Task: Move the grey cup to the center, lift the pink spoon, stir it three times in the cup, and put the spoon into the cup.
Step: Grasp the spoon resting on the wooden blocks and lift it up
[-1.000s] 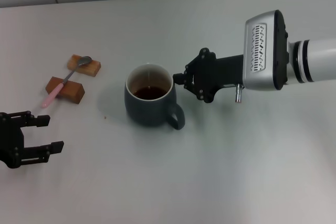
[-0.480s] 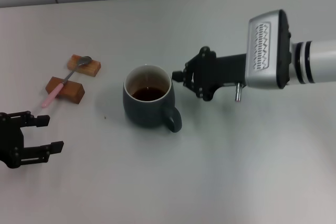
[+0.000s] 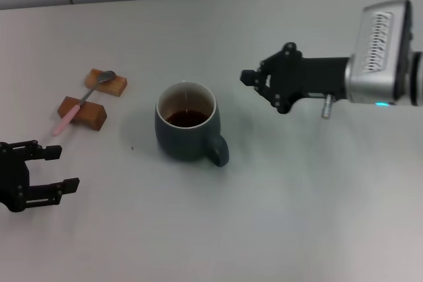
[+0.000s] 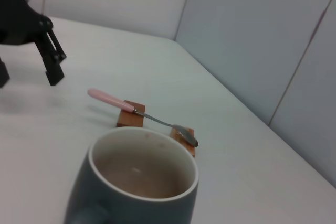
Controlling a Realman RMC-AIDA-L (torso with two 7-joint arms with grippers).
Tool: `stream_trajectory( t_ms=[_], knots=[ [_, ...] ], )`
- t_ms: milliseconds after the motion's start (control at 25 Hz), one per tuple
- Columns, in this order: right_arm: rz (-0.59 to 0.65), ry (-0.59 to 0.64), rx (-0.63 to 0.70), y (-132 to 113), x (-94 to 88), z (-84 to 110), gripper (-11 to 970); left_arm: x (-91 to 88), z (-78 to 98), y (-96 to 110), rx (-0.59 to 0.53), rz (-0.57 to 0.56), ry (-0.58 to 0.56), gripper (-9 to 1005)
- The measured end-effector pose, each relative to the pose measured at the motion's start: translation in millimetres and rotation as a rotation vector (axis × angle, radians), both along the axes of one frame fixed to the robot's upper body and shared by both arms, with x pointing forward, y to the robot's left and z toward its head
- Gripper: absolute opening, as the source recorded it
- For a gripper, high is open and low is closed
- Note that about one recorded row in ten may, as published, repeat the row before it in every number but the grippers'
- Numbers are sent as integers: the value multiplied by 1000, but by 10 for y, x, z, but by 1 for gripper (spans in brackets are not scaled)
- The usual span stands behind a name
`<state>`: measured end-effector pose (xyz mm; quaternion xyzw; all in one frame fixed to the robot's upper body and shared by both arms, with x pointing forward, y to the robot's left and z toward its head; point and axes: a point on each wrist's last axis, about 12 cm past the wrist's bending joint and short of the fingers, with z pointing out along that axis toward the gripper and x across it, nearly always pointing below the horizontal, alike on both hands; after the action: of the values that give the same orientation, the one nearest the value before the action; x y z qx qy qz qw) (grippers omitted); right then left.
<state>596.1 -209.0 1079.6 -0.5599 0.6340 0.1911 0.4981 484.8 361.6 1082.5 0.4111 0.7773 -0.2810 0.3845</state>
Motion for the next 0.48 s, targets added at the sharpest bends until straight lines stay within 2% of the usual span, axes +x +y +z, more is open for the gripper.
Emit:
stream_trajectory(
  t_ms=[240, 280, 360, 480],
  knots=[
    [-13, 65, 83, -278, -263, 40, 5, 5, -1, 4, 4, 3, -1, 739],
    [-13, 65, 83, -278, -263, 40, 6, 4, -1, 7, 4, 4, -1, 739],
    [-28, 92, 105, -407, -391, 43, 7, 5, 0, 7, 3, 4, -2, 739],
    [-38, 107, 121, -497, -466, 45, 116, 7, 1, 8, 4, 6, -3, 739]
  ],
)
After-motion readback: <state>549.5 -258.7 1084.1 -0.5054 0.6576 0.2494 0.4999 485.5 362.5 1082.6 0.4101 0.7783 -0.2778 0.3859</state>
